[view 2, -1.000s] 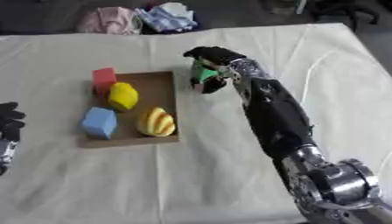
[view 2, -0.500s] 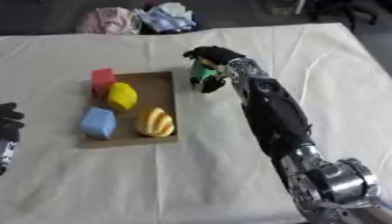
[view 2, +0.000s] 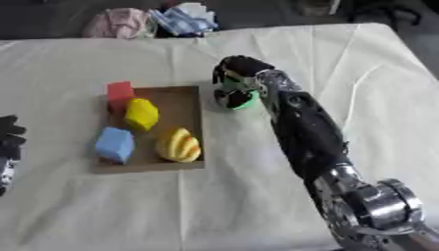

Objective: Pick up objects on the table and place them in the box.

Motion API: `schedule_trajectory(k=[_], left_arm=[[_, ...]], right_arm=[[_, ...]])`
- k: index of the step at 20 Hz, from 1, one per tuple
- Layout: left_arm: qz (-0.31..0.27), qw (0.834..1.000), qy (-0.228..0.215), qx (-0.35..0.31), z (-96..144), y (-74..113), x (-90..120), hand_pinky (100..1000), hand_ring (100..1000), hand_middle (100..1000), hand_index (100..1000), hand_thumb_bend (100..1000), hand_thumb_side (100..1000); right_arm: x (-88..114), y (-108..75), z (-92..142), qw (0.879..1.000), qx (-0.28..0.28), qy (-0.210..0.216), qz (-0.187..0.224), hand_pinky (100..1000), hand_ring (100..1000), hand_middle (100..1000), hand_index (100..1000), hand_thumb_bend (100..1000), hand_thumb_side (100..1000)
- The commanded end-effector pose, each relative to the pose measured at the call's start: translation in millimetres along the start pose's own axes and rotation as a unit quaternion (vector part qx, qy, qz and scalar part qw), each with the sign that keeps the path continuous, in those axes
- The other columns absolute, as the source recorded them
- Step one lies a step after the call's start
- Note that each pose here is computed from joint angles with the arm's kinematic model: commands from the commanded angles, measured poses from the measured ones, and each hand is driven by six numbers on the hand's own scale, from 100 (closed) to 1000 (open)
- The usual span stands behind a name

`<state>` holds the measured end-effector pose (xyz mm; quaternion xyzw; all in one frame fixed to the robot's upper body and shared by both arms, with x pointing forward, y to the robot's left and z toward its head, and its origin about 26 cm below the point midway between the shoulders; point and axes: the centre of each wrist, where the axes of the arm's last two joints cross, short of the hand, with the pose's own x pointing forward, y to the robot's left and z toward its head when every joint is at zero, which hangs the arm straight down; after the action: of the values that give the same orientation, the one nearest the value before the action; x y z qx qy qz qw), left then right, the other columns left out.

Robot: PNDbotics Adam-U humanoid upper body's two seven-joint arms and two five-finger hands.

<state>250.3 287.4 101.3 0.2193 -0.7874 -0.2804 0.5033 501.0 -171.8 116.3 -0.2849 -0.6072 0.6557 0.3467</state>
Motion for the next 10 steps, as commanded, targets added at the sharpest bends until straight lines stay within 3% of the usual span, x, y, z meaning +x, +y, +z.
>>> schedule_trajectory(k=[1, 10], left_arm=[[-0.006, 1.0, -0.01, 0.005, -2.4, 4.8, 4.2, 727, 687, 684, 875, 100, 695], [-0.005, 1.0, -0.01, 0.006, -2.5, 5.1, 4.2, 728, 687, 684, 875, 100, 692]], right_arm=[[-5.1, -16.7, 1.5, 0.999, -0.05, -0.008, 0.007, 476, 453, 504, 607, 100, 212], [-2.1, -25.2, -0.1, 0.99, -0.132, -0.051, 0.008, 403, 381, 452, 575, 100, 200]])
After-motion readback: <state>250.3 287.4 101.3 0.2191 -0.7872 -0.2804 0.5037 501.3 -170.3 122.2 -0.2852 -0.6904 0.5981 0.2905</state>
